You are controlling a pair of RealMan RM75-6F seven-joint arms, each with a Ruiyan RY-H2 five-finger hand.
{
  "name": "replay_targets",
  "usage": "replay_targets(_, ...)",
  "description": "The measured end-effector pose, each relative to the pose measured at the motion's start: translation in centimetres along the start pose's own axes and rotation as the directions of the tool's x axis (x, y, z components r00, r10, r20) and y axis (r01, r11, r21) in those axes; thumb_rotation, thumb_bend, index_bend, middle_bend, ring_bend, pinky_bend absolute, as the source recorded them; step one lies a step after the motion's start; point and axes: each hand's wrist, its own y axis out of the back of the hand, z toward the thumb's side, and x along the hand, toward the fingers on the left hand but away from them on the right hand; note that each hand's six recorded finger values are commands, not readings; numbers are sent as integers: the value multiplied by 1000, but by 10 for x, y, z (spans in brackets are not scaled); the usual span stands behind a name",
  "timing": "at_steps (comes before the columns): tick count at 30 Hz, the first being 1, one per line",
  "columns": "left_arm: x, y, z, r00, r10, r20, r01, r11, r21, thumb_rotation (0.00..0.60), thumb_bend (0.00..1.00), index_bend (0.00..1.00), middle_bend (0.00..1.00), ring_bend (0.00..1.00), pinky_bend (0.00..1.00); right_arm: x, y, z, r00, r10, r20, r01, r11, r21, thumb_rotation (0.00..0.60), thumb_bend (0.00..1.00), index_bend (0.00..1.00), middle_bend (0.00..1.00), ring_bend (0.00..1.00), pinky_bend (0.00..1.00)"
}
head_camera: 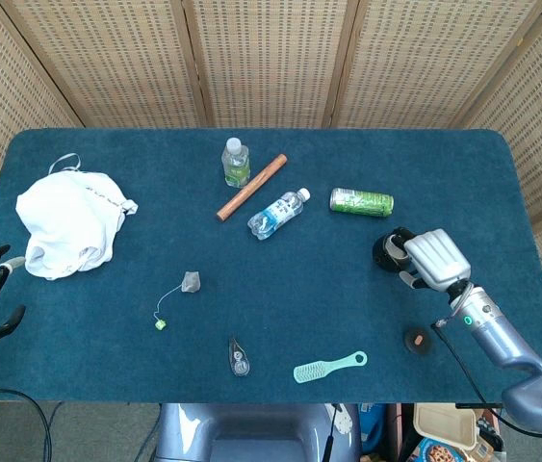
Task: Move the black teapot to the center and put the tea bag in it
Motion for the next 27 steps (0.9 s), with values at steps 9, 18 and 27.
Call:
replay_targets(9, 3, 0, 2, 1000, -3, 5, 3, 1000, 3, 600, 357, 194, 104, 103, 29, -2, -8, -6, 999, 32, 4, -32, 997, 76, 599, 473, 457, 418, 647, 669)
replay_targets(18, 3, -1, 4, 1000, -7, 9, 7, 1000, 5, 600, 357, 194, 105, 103, 30, -3, -22, -18, 996, 81, 39, -85, 989, 119, 591, 475, 457, 416, 647, 669)
replay_targets(27, 2, -2, 5, 1000, -13, 8, 13, 1000, 4, 600, 357, 194, 105, 103, 30, -1, -37, -23, 991, 121, 54, -127, 982, 139, 550, 478, 457, 361, 647, 669)
